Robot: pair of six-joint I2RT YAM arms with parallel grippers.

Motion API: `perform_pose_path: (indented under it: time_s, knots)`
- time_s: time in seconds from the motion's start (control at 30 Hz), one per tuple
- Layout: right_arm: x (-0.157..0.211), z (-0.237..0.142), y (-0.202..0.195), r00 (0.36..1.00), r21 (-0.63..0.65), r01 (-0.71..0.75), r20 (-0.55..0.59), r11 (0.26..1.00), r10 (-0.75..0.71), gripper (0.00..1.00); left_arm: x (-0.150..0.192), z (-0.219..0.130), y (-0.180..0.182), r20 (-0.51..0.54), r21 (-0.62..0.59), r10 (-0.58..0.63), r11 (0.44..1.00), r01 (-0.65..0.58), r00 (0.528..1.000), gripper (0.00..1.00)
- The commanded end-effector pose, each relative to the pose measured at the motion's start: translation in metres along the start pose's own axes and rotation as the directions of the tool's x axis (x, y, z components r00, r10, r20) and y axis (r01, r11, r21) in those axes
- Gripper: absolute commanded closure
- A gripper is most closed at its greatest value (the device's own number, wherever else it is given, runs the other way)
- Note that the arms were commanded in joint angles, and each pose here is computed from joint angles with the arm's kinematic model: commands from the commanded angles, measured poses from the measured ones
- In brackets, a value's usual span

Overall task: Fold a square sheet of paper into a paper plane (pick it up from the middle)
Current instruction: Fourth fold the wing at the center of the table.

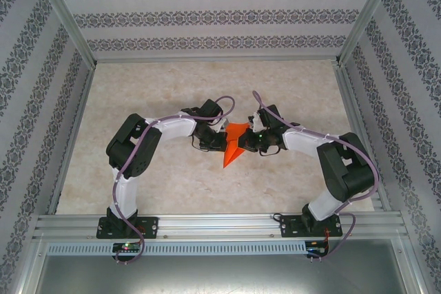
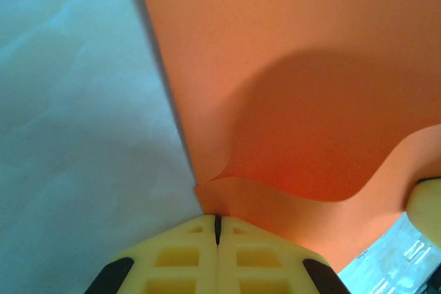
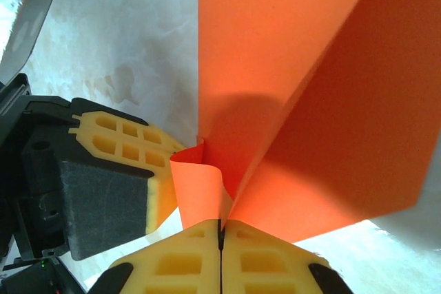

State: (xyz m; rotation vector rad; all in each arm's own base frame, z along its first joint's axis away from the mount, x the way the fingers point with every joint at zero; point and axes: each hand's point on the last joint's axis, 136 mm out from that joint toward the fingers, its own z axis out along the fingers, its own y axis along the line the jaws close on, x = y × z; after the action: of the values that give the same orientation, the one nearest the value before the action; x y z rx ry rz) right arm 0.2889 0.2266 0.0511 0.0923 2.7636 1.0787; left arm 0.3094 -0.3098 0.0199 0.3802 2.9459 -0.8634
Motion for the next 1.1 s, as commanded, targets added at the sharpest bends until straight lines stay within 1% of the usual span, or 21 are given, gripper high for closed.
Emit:
perform_pose_path:
  time_s: [0.0, 0.07, 0.17, 0.23, 0.4, 0.47, 0.6, 0.77, 0.93, 1.07]
  knots:
    - [-0.001, 0.005, 0.004, 1.000, -0.001, 0.025, -0.016, 1.000, -0.025, 0.93, -0.003, 0.011, 0.021, -0.005, -0.074, 0.004, 0.997, -0.004, 1.000, 0.93]
    - [-0.001, 0.004, 0.006, 1.000, -0.006, 0.024, -0.011, 1.000, -0.024, 0.88, -0.003, 0.012, 0.022, -0.008, -0.075, 0.004, 0.997, -0.004, 1.000, 0.93]
    - [0.000, 0.001, 0.007, 1.000, -0.010, 0.024, -0.006, 1.000, -0.025, 0.84, -0.003, 0.013, 0.022, -0.012, -0.076, 0.005, 0.997, -0.006, 1.000, 0.93]
    - [0.000, -0.001, 0.009, 1.000, -0.035, 0.014, 0.006, 0.999, -0.014, 0.81, -0.003, 0.014, 0.022, -0.014, -0.074, 0.005, 0.997, -0.006, 1.000, 0.93]
    - [0.003, 0.001, 0.009, 0.999, -0.088, -0.026, 0.021, 0.996, 0.028, 0.75, -0.003, 0.014, 0.022, -0.020, -0.074, 0.008, 0.997, -0.009, 1.000, 0.93]
    - [0.006, 0.005, 0.007, 0.999, -0.110, -0.049, 0.017, 0.993, 0.051, 0.74, -0.003, 0.014, 0.022, -0.021, -0.074, 0.008, 0.997, -0.010, 1.000, 0.93]
    - [0.008, 0.011, 0.003, 0.998, -0.117, -0.062, 0.015, 0.991, 0.064, 0.81, -0.002, 0.015, 0.023, -0.027, -0.076, 0.011, 0.997, -0.013, 1.000, 0.93]
    - [0.010, 0.009, -0.011, 0.998, -0.030, -0.056, 0.022, 0.998, 0.056, 0.93, -0.002, 0.013, 0.023, -0.032, -0.081, 0.016, 0.997, -0.019, 0.999, 0.93]
    - [0.012, 0.012, -0.023, 0.999, 0.044, -0.043, 0.005, 0.998, 0.043, 0.98, -0.002, 0.013, 0.021, -0.034, -0.077, 0.020, 0.997, -0.023, 0.999, 0.93]
    - [0.013, 0.014, -0.026, 1.000, 0.095, -0.023, -0.012, 0.995, 0.025, 0.99, -0.002, 0.012, 0.021, -0.039, -0.079, 0.024, 0.996, -0.027, 0.999, 0.93]
